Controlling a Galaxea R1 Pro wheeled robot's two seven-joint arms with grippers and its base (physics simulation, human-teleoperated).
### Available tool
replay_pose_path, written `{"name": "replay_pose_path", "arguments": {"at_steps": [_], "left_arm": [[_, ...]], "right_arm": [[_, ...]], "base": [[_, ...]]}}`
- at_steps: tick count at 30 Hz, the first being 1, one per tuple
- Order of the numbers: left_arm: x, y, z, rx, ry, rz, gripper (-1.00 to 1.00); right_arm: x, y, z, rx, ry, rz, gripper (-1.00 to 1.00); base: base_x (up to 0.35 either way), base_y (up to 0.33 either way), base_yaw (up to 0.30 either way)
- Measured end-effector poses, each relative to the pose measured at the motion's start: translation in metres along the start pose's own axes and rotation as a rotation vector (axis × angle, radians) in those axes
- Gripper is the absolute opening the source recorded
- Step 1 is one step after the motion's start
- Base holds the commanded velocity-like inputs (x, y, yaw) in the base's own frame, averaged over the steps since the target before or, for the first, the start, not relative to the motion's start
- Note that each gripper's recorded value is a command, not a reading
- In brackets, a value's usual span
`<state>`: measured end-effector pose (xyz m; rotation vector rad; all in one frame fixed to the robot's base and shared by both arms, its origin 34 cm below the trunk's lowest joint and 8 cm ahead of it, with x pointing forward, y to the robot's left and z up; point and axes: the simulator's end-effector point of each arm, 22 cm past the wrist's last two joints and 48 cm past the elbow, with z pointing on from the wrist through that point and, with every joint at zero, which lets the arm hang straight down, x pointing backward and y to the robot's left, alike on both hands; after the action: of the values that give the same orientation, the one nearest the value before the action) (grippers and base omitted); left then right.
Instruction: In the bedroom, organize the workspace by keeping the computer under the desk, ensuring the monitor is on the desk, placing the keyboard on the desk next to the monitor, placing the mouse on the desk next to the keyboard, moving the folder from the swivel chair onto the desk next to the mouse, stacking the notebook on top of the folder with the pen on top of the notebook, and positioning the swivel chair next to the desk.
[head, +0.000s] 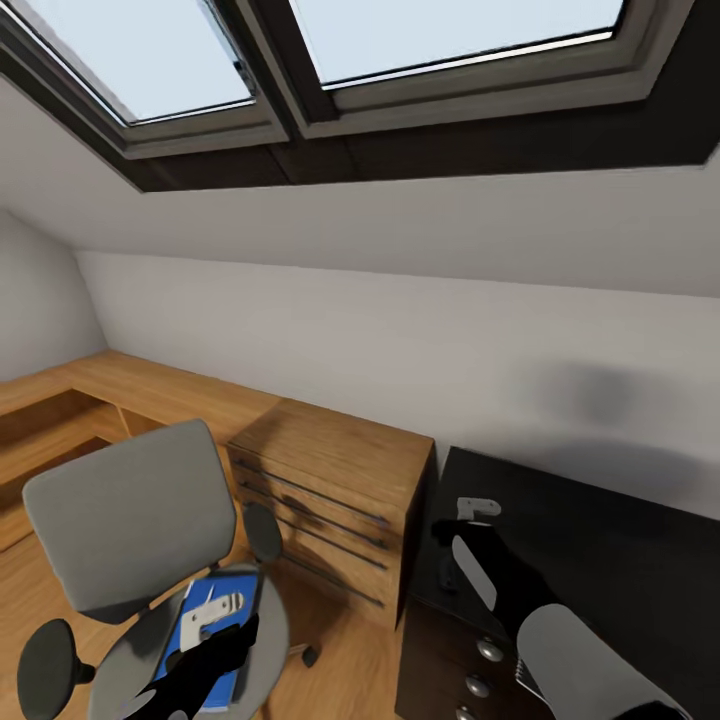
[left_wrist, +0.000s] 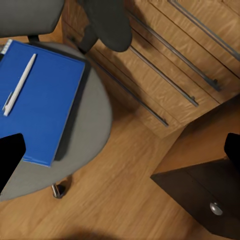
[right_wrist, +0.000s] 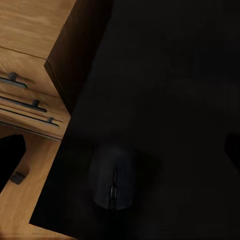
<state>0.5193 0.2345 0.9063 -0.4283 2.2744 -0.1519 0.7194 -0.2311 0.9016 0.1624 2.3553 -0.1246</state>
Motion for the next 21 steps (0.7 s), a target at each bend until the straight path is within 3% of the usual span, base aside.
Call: {"name": "replay_pose_path", "arguments": {"at_steps": [9, 21], "left_arm": [[-0.002, 0.000, 0.000, 0.001, -0.005, -0.001, 1.00], [0.000, -0.001, 0.007, 0.009, -0.004, -0.014, 1.00]], "right_arm": [[0.024, -0.010, 0.009, 0.025, 0.030, 0.001, 1.00], [0.030, -0.012, 0.020, 0.035, 0.019, 0.003, 1.00]], "base": [[0.058, 0.023, 0.000], [0.001, 0.000, 0.000]]}}
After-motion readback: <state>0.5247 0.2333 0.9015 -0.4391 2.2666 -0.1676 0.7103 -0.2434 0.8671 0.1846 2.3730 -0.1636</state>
